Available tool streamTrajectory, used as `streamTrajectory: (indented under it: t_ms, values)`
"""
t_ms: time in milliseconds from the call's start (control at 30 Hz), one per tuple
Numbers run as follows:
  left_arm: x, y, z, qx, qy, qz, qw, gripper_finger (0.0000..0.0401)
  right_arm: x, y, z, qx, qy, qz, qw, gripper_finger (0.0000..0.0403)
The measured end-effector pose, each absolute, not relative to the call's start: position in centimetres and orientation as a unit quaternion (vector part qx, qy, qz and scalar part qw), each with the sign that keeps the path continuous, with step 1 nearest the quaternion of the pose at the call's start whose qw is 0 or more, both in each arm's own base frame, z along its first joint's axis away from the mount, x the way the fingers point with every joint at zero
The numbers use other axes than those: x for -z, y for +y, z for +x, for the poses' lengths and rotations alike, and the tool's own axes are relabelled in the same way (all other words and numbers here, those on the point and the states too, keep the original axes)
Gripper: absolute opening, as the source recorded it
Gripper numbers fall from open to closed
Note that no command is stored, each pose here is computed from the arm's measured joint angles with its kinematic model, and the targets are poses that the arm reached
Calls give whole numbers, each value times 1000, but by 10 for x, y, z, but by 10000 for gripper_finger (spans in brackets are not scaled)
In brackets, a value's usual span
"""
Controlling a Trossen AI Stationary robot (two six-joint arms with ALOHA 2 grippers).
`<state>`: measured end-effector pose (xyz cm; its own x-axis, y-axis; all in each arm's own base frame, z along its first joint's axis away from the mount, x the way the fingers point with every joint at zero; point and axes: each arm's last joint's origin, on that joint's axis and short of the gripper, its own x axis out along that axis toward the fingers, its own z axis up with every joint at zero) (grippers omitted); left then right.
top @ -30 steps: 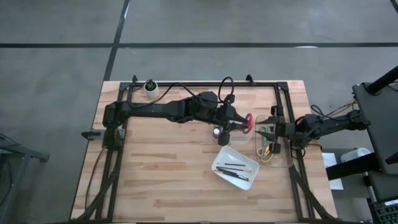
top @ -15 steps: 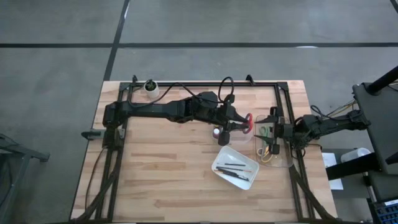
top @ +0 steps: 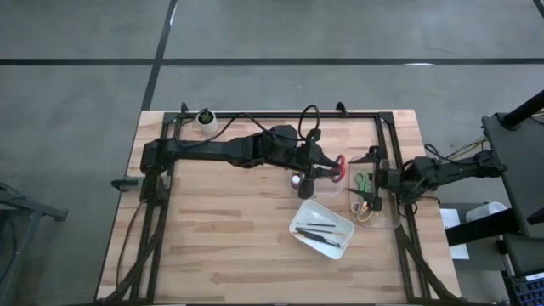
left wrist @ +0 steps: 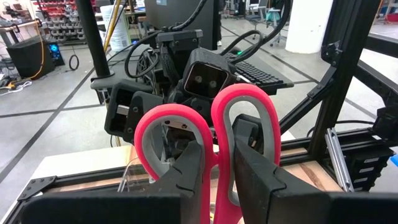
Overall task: Pick & Place Paint Supplies
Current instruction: Put the red scissors into the right transparent bin
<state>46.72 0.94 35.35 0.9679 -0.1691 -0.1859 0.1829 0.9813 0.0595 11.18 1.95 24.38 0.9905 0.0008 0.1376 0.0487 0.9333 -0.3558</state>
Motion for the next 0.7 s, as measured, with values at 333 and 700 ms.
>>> streamTrajectory:
  t_ms: [333,700]
  values:
    - [-354,9,467,89,87,38,991,67,-244,19,112,14,-68,-182,981,369]
    - [-354,9,467,89,87,39,992,67,-244,19,112,14,-70,-178,982,369]
